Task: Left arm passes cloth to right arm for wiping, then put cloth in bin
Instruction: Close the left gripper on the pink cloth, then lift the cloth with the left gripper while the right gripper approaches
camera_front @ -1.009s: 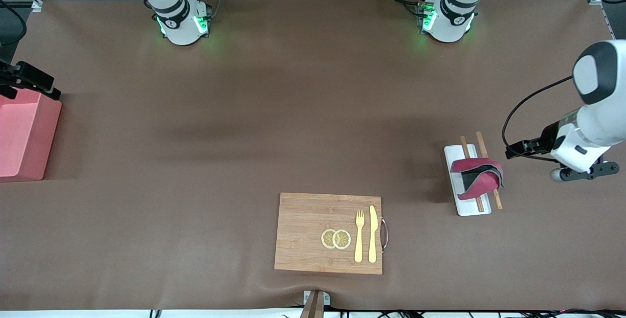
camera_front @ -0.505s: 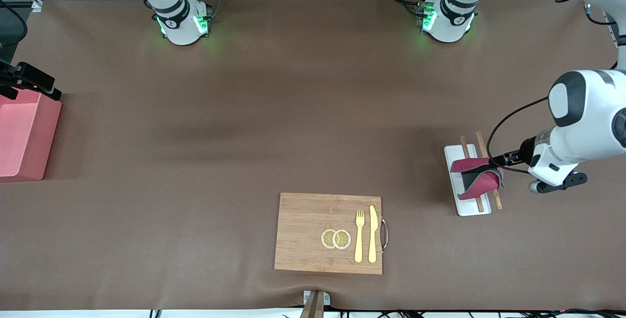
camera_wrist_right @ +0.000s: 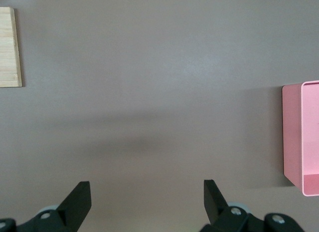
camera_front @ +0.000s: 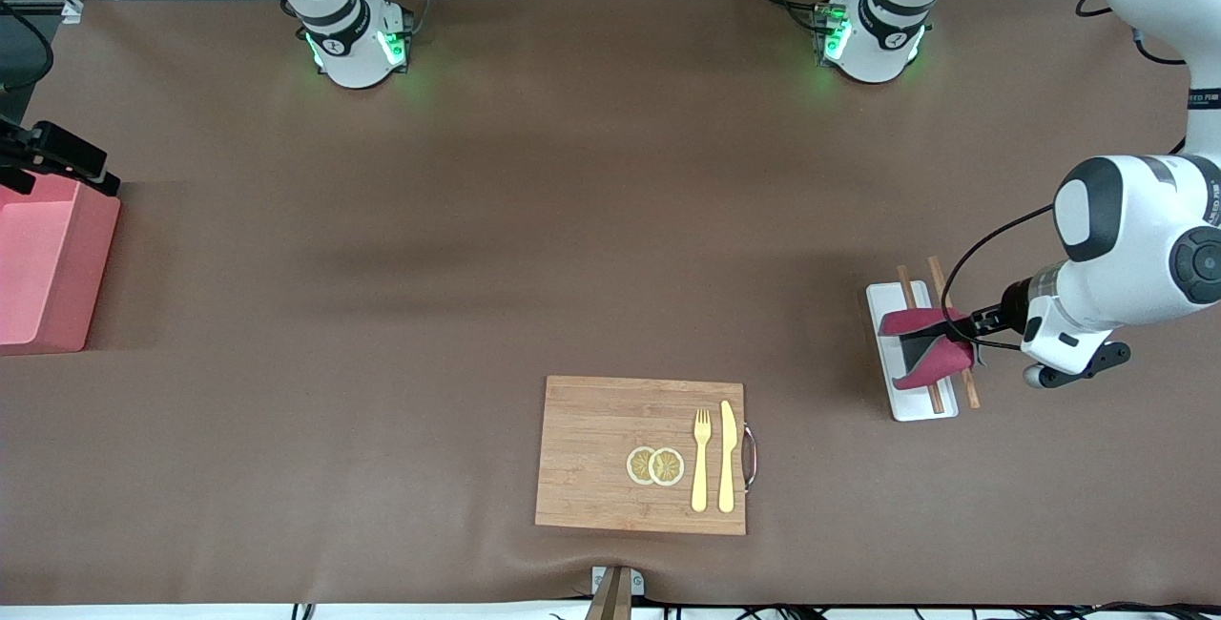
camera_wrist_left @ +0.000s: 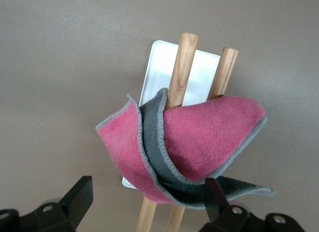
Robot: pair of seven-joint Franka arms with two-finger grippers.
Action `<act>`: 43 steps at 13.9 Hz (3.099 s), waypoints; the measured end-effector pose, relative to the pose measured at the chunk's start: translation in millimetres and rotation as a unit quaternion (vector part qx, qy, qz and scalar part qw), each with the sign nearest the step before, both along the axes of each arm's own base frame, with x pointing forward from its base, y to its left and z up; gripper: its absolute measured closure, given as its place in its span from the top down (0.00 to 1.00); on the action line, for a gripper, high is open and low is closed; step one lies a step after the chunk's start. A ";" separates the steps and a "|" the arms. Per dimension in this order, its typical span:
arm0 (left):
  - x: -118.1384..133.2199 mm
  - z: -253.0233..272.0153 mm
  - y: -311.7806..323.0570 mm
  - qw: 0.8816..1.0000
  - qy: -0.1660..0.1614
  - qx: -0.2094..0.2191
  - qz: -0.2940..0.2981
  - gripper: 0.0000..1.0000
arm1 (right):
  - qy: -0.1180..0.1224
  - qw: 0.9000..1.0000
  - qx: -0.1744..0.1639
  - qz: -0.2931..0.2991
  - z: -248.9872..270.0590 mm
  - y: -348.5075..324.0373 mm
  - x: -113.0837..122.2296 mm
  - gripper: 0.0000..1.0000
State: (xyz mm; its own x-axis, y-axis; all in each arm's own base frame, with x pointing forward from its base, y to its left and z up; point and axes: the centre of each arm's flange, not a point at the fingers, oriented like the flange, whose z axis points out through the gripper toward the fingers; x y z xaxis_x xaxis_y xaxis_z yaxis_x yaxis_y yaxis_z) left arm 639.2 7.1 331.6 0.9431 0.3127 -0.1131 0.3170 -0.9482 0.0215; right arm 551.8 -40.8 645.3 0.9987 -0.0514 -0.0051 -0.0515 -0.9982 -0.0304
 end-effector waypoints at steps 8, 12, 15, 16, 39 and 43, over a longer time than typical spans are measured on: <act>2.0 -11.5 -0.8 1.000 0.002 -0.002 0.003 0.59 | 0.000 1.000 0.000 0.000 0.0 0.0 0.0 1.00; 2.6 -10.7 -10.6 1.000 0.001 -0.001 0.002 0.14 | 0.000 1.000 0.000 0.000 0.0 0.0 0.0 1.00; 3.1 -9.8 -15.2 1.000 0.000 -0.001 0.001 0.05 | 0.001 1.000 0.000 0.000 -0.1 0.0 -0.1 1.00; 3.5 -9.1 -16.1 1.000 0.000 -0.001 0.000 0.05 | 0.001 1.000 0.000 0.000 -0.3 0.0 -0.3 1.00; -64.8 124.0 -361.2 0.996 -0.019 -0.038 0.078 0.05 | 0.118 0.973 0.077 -0.184 -175.0 243.9 62.5 1.00; -76.3 117.0 -416.4 0.990 -0.024 -0.066 0.119 0.05 | 0.118 0.948 0.088 -0.281 -188.1 311.6 53.6 1.00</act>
